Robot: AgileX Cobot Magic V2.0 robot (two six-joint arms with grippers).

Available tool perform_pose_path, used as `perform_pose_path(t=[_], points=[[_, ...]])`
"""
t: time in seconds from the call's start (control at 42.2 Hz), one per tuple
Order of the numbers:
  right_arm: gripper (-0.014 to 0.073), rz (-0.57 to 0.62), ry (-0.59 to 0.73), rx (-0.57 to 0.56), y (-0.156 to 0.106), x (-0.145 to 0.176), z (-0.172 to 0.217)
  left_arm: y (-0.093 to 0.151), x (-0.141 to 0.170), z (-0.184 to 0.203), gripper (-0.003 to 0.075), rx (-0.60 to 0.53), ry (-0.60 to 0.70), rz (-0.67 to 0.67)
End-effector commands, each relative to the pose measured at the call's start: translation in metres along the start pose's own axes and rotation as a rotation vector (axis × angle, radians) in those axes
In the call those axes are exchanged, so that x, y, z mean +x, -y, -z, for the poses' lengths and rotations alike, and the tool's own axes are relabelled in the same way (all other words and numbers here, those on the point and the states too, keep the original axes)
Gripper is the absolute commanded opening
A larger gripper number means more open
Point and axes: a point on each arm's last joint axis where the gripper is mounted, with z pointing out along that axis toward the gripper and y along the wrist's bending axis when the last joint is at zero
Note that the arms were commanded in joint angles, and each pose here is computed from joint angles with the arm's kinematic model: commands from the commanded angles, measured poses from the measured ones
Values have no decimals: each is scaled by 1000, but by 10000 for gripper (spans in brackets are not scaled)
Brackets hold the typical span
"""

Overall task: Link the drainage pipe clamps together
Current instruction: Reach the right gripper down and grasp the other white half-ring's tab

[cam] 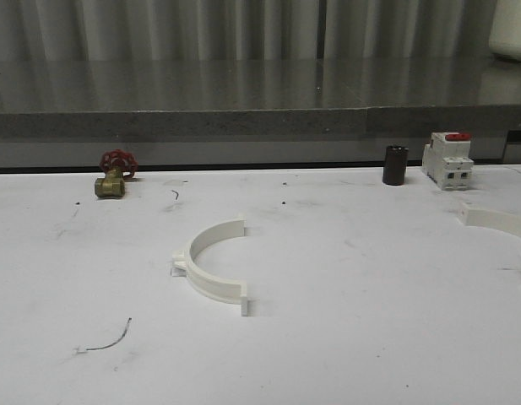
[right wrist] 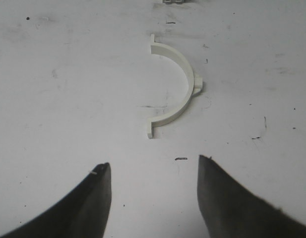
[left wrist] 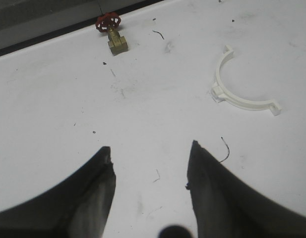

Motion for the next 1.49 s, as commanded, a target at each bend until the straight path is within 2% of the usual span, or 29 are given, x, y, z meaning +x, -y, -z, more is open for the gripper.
perform_pose_path(t=[0.0,0.142,0.332,0.545,0.758,1.09,1.469], points=[[427,-9,82,-12,-1,-13,6,-1,-13,6,335,3,114,5],[427,-29,103,-28,-3,-20,7,-1,-13,5,335,3,112,5],[475,-24,29,-23,-5,-49,-4,-1,-13,5,335,3,112,5],[478,-78,-146,39,11,-84,-44,-1,-13,5,335,3,112,5],[477,-102,-321,61,24,-105,-101,-1,-13,5,335,3,112,5],[477,-70,-456,94,37,-110,-177,-1,-13,5,335,3,112,5],[477,-23,-513,130,49,-92,-229,-1,-13,5,335,3,112,5]])
